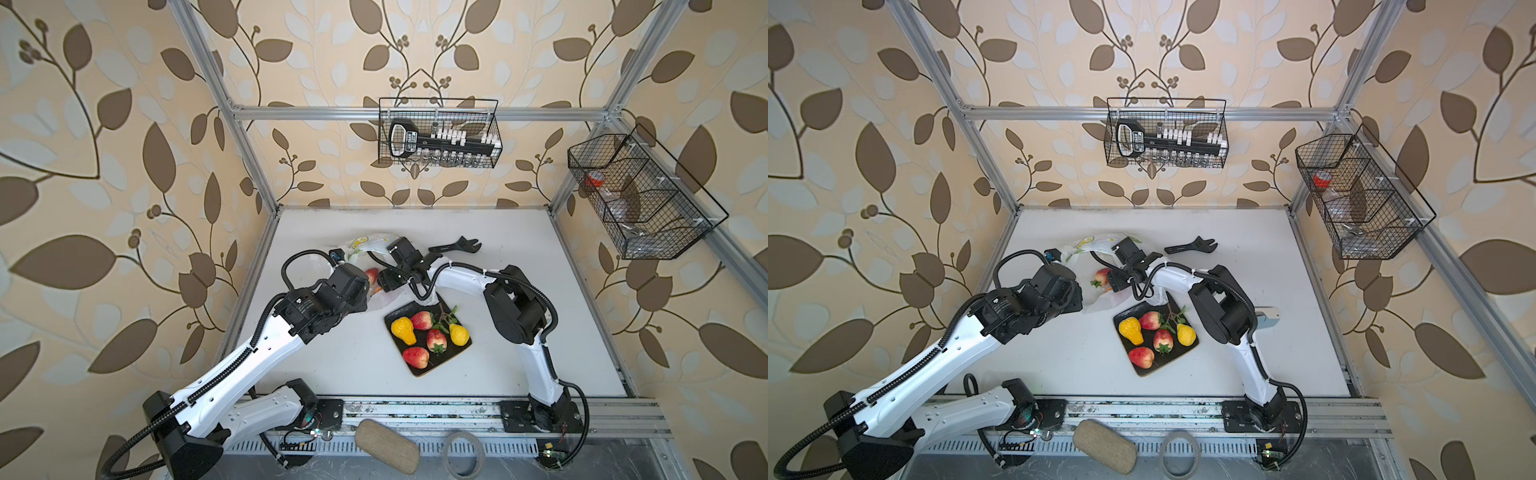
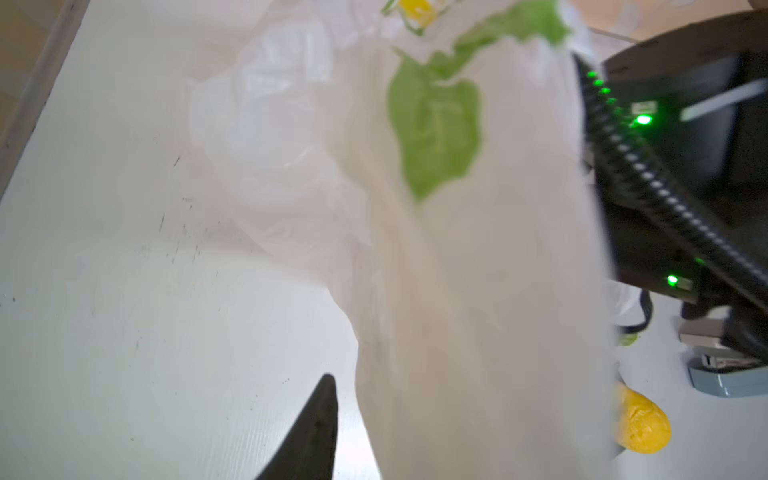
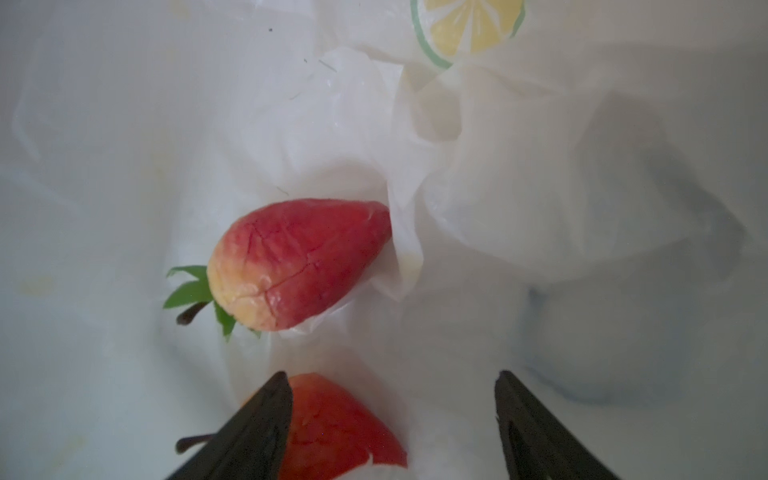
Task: Take the fake fruits out of the plastic bag
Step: 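Lower the right gripper and close it on the red strawberry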
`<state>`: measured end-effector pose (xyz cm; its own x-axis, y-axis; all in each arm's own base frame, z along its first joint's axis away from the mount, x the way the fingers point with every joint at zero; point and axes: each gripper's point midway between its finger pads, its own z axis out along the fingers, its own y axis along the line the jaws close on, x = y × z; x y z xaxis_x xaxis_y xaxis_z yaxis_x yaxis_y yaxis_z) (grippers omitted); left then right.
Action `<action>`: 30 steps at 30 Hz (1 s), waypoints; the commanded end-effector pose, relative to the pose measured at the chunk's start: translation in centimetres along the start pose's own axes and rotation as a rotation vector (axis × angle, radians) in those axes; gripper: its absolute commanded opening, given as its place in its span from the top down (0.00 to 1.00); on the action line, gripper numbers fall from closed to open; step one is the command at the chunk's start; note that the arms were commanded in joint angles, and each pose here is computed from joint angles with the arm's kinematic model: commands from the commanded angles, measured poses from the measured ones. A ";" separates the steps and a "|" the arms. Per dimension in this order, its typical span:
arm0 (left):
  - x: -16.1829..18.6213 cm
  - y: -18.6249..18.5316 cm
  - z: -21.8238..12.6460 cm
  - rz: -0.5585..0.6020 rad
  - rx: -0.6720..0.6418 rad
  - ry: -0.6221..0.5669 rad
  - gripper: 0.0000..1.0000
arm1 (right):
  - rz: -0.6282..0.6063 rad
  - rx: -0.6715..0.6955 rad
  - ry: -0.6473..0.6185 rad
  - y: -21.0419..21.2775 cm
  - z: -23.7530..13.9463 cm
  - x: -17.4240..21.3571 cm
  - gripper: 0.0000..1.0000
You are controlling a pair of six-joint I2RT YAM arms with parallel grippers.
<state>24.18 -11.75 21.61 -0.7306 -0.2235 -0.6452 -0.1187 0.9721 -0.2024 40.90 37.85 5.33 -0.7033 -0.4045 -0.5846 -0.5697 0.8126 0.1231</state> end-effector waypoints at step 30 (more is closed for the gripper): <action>3.4 1.8 0.3 -0.037 0.025 0.042 1.00 | 0.493 0.097 -0.184 2.8 1.4 -3.5 0.25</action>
<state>21.83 -10.76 18.99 -0.7556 -0.2519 -0.6046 -0.1297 0.9623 -0.2389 42.05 42.68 8.38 -0.7695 0.0375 -0.6375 -0.2491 0.9016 0.3537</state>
